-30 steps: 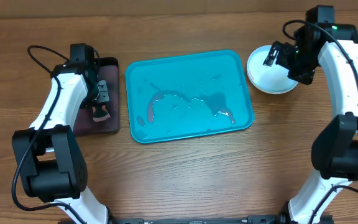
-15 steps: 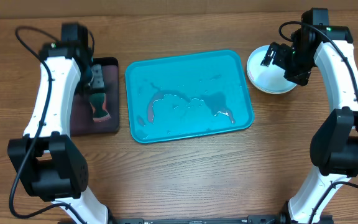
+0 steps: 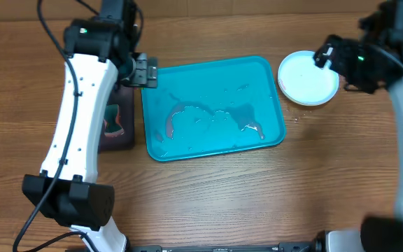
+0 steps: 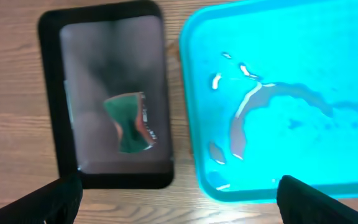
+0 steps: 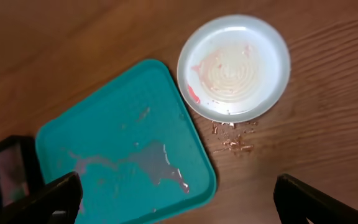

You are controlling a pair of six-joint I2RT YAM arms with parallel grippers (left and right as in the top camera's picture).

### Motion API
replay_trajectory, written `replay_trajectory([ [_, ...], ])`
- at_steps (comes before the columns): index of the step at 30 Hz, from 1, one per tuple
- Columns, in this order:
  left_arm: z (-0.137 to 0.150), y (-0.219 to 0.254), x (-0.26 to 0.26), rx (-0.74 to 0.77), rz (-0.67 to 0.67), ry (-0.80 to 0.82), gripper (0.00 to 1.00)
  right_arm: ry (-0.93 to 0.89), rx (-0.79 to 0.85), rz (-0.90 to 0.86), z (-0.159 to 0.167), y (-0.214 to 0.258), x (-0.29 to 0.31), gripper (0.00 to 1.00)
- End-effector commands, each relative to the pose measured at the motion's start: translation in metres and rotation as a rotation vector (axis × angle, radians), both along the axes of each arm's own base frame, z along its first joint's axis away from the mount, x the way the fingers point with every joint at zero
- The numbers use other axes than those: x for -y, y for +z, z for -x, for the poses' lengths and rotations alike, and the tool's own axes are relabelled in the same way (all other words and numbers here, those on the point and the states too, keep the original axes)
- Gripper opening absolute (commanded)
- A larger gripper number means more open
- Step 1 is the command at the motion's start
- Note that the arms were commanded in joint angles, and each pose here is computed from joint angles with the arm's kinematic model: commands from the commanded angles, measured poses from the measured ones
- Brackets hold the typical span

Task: Clean dirty plates on tray and stack at the side

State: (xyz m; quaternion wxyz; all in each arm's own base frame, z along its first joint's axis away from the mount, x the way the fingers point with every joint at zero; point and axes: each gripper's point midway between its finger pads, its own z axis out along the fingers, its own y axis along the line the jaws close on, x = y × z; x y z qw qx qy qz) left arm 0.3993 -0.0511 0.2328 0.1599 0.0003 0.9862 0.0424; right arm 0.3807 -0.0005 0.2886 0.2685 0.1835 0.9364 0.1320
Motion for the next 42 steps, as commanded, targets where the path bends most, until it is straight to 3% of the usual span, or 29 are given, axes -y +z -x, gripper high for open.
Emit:
replay_trajectory([
  [1,0.003,0.012,0.012,0.032,0.028,0.0,1.0,0.024,0.089,0.059,0.026,0.035,0.001,1.0],
  [12,0.003,0.012,0.016,0.038,0.03,-0.008,1.0,0.031,0.209,0.066,0.101,0.086,-0.007,1.0],
  [27,0.003,0.012,0.016,0.038,0.03,-0.008,1.0,0.014,0.208,0.093,0.092,0.081,-0.001,1.0],
  [31,0.003,0.012,0.016,0.038,0.03,-0.008,1.0,0.039,0.345,0.124,0.077,0.092,-0.001,1.0],
  [35,0.003,0.012,0.016,0.038,0.03,-0.008,1.0,0.086,0.498,0.162,0.082,0.089,-0.009,1.0],
  [42,0.003,0.012,0.016,0.038,0.03,-0.008,1.0,0.162,0.725,0.215,0.106,0.033,-0.027,1.0],
])
